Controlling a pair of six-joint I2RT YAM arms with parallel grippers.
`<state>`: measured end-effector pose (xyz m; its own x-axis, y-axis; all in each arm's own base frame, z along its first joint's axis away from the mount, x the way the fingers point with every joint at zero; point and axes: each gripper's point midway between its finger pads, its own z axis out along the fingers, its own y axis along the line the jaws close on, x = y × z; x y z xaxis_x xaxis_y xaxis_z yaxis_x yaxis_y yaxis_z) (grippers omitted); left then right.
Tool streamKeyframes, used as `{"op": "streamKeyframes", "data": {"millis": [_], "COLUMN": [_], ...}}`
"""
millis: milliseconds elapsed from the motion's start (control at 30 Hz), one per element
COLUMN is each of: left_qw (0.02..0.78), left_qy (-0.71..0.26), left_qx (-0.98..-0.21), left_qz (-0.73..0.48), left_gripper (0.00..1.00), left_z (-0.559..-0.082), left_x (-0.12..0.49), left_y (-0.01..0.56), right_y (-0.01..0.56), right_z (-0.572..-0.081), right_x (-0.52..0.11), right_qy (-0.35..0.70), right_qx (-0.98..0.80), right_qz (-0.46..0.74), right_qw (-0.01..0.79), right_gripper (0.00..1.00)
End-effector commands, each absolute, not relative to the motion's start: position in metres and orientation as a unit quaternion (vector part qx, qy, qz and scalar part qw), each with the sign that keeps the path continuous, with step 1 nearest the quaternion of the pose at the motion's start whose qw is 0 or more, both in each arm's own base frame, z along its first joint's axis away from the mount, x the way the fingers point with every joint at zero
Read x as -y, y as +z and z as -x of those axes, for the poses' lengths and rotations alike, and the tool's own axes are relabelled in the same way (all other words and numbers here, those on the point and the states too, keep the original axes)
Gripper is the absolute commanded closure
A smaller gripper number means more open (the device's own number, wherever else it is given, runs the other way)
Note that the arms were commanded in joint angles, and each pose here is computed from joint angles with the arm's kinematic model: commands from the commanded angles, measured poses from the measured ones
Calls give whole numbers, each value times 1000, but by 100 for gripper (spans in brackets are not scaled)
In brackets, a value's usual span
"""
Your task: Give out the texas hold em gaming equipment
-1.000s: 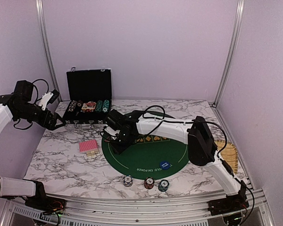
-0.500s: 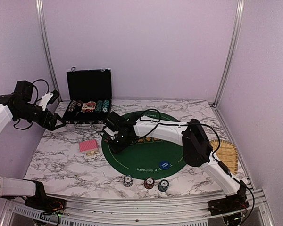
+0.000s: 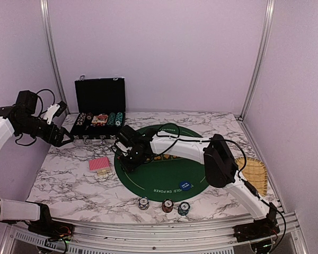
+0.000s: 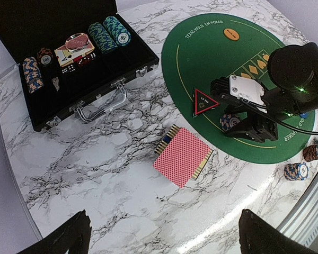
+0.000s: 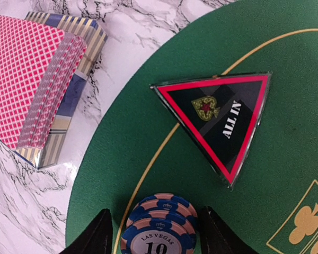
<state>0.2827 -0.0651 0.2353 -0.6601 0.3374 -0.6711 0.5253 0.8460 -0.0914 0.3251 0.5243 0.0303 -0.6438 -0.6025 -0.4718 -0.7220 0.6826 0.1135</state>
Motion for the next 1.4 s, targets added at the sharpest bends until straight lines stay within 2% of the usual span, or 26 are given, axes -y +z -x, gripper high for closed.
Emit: {"op": "streamKeyframes", "data": {"millis": [0,167,367,600,867,1200,1367], "left_qw": [344,345,345,346,347,350,352], "left_qy": [-141,-138,-138,-138,-141,-138,-139], "left_qx": [-896,-895,-895,-895,-893,-893,-892], "left_qz": [-245,-246,-245,-246,-249,-248,-248], "left_gripper": [1,1,1,1,1,1,1], "left_z": [-279,-278,-279,-279,-277,-275,-275], "left_x": [67,67,66,67,68,67,68], "left_y": [247,247,248,250,250,253,255], "right_y": [28,52,109,151,140,112,98], "right_z": [-329,-334,-341,-304,-212,-145,-134], "right_x": [-530,-533,-526,-492,-453,-446,-449], "right_qy": [160,166,166,166,134,143,141], "right_qx": [-895,-889,-879,-870,-861,-848,-842], "right_qz": [363,361,354,378,442,491,507], "right_qw": [205,227,272,270,213,141,122], "right_gripper": [43,42,42,33,14,10,9]}}
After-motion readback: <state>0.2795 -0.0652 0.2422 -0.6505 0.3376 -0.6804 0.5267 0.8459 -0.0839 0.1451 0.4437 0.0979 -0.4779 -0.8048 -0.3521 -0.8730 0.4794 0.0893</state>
